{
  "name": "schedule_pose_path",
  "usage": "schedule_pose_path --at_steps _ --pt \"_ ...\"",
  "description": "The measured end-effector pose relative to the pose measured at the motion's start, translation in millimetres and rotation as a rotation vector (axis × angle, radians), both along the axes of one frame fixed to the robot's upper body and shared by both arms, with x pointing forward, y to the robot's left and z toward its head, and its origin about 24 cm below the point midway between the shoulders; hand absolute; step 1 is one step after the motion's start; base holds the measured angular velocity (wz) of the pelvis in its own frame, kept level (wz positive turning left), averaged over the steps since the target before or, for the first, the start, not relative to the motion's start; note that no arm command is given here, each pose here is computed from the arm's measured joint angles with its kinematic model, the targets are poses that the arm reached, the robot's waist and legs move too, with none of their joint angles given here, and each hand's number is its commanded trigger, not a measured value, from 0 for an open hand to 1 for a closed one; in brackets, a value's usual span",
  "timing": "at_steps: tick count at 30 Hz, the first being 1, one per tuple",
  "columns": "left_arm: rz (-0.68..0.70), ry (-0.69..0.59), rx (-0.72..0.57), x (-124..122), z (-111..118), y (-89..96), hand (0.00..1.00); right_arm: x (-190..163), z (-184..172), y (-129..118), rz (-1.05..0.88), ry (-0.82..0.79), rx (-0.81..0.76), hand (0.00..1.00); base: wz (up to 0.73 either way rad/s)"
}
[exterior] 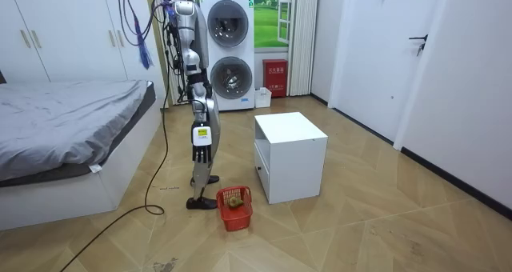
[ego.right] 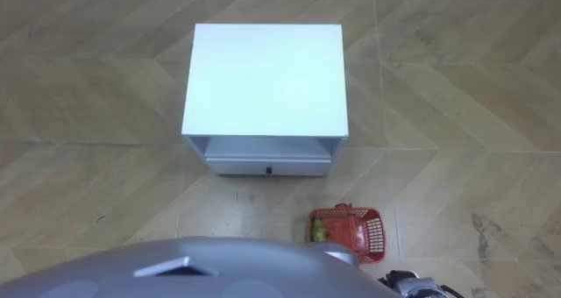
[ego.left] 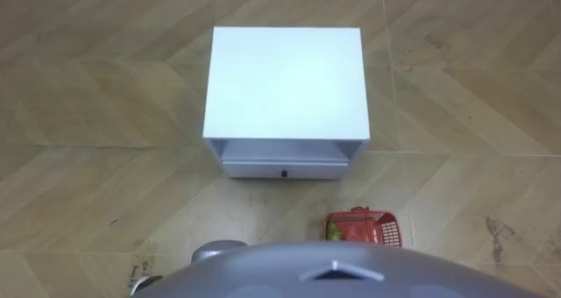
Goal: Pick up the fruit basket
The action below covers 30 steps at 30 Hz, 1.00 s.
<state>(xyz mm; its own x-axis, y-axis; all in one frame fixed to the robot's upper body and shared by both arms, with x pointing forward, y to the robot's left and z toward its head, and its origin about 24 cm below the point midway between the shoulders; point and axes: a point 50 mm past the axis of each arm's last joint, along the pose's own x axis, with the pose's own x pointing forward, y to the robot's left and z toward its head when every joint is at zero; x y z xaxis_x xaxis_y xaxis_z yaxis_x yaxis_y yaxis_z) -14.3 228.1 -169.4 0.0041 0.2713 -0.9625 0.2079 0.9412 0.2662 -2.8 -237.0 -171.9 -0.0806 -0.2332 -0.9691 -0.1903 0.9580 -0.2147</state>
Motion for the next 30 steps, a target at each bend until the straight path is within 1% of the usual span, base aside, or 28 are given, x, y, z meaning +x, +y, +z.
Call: schedule_pose_path --at_steps 6,18,30 --pt "-0.001 -0.001 0.001 0.9 -0.3 -0.3 0.00 3.9 -0.1 0.1 0.009 -0.014 -0.004 0.00 0.00" --pt "0.006 0.032 0.002 -6.3 -1.1 -1.6 0.00 0.7 0.0 -0.4 0.010 -0.011 -0.023 0.00 0.00" --pt "0.000 0.009 -0.007 -1.0 -1.4 -1.9 0.00 -3.7 -0.6 3.0 0.001 -0.007 -0.009 0.00 0.01"
